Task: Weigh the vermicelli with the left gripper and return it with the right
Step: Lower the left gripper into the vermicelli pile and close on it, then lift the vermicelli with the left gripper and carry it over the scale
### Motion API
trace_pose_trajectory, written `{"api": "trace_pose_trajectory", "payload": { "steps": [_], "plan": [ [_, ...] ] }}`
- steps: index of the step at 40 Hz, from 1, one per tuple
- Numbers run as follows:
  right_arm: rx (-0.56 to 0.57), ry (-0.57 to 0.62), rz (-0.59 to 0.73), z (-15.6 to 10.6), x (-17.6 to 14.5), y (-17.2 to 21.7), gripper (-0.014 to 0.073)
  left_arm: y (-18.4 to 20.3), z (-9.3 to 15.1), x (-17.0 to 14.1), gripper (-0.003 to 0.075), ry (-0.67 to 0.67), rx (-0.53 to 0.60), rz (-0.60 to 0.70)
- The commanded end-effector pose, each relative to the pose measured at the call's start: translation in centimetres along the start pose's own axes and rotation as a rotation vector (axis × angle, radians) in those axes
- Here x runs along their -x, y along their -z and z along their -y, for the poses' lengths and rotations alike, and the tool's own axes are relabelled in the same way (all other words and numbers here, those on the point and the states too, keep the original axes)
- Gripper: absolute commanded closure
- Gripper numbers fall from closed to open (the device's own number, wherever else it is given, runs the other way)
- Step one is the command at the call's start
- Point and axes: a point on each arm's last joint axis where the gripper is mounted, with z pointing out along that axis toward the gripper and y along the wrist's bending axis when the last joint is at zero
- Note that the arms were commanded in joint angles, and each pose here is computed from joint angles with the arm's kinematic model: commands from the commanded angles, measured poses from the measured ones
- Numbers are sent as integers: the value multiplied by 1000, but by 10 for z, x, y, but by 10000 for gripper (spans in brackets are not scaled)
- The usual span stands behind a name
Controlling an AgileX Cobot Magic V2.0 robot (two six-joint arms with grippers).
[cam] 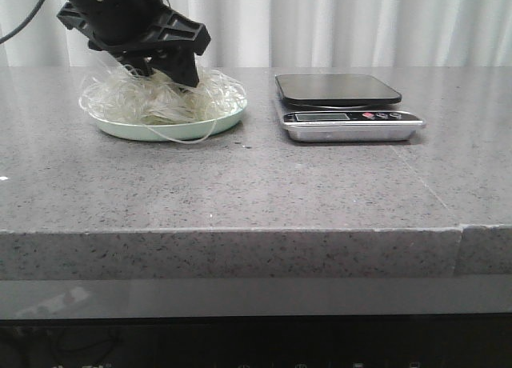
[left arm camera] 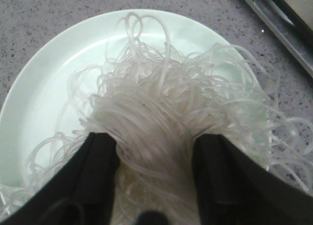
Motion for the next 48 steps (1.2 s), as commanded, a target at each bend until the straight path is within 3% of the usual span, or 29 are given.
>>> {"api": "trace_pose_trajectory", "payload": {
  "steps": [1,6,22,39,48],
  "plan": [
    [-5,8,78,0,12,3,33,20,2,18,470,4,-8,106],
    [-5,8,78,0,12,3,33,20,2,17,568,4,-7,96],
    [-5,8,78,0,12,3,33,59,3,52,563,4,-1,87],
    [-5,8,80,0,13,4,33,116,58,115,561,-68,-118,454],
    [-5,8,79,0,12,3,33,100,87,133,561,-93,-175,544]
  ]
}}
